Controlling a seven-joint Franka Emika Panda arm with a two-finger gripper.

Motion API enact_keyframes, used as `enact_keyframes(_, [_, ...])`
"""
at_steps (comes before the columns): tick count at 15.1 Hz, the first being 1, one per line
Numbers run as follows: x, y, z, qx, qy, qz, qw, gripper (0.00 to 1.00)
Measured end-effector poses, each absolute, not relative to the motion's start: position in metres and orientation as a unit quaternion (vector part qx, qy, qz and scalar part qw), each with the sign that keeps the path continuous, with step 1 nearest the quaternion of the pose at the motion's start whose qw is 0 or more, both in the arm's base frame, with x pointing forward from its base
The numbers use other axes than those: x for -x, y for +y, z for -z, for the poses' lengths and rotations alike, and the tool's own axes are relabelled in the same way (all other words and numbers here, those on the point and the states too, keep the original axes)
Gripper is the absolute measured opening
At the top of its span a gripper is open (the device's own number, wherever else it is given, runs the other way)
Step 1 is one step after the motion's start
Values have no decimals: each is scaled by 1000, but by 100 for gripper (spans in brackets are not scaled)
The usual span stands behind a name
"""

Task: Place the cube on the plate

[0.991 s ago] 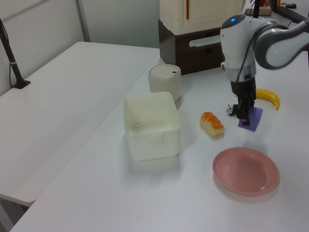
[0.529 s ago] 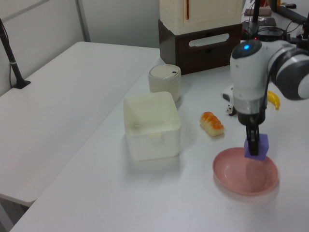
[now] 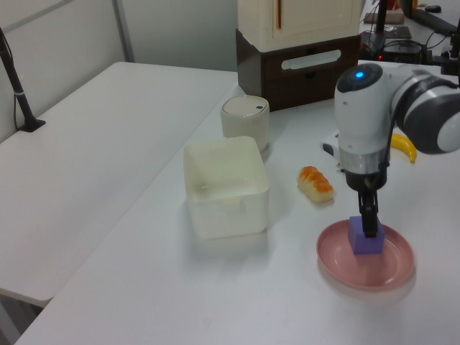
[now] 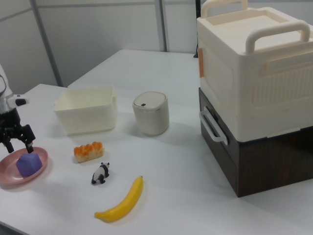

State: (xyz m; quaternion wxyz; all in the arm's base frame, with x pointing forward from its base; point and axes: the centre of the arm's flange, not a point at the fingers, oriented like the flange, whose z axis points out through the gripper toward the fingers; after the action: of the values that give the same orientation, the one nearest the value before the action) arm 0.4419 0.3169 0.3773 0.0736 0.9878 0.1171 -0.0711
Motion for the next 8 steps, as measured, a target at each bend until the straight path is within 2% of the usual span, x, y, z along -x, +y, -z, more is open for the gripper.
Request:
enact_keyframes(2, [-458,307,-407,-987,108,76,87,100])
enact_keyframes(8, [-536,222,-497,-997,34,16,70,100])
